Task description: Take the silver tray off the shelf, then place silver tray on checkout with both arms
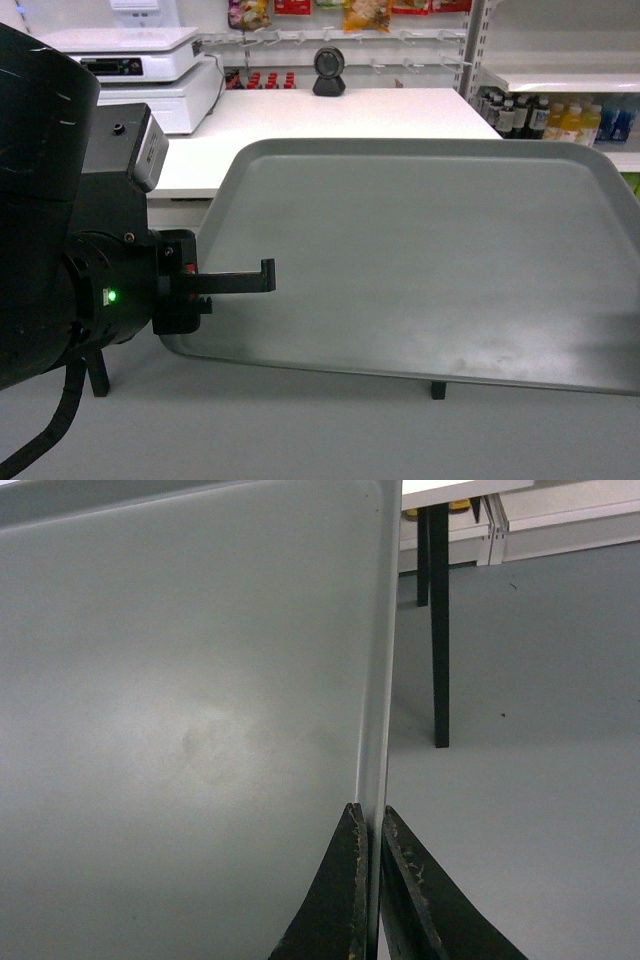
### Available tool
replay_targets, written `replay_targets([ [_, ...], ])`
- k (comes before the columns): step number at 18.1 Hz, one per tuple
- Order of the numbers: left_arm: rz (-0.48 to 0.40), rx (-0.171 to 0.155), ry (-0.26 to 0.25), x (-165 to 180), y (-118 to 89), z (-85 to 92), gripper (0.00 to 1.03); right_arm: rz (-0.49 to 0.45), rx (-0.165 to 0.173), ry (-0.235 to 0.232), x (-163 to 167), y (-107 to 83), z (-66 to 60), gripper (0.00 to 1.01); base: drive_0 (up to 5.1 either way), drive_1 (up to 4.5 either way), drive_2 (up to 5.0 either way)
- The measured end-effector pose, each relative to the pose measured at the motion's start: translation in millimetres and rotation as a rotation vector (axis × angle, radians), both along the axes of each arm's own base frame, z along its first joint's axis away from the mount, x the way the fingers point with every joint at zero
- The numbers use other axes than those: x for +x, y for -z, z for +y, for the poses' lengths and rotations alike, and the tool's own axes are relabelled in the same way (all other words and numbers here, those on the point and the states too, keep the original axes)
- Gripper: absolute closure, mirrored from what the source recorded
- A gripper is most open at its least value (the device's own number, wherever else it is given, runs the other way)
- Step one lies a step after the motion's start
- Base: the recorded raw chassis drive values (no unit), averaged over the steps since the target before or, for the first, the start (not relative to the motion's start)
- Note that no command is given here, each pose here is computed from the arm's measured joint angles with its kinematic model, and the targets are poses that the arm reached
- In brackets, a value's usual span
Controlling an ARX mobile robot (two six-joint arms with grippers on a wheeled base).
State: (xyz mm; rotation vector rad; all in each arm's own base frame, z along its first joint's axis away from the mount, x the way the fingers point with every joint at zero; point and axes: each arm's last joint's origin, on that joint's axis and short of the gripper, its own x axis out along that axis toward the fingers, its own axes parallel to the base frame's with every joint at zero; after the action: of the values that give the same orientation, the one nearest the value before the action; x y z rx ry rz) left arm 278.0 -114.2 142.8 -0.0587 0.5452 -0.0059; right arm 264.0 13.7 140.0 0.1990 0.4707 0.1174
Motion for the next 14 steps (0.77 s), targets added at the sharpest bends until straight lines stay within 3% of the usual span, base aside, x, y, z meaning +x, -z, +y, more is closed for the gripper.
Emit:
replay_targets([
  [1,-0.004,0.0,-0.002,0.2,-0.3,0.0,1.0,-0.005,0.0,0.0,0.2,-0.5,0.2,0.99,-4.9,3.31,1.5],
  [9,-0.003,0.001,-0.007,0.9,-0.3,1.9,1.0,-0.003,-0.001,-0.002,0.2,-0.4,1.5,0.99,0.0,0.0,0.0],
  [14,-0.003,0.0,-0.001,0.0,-0.4,-0.1,1.0,0.0,0.0,0.0,0.0,-0.1,0.1,0.99,-2.1,4.76,-2.7],
])
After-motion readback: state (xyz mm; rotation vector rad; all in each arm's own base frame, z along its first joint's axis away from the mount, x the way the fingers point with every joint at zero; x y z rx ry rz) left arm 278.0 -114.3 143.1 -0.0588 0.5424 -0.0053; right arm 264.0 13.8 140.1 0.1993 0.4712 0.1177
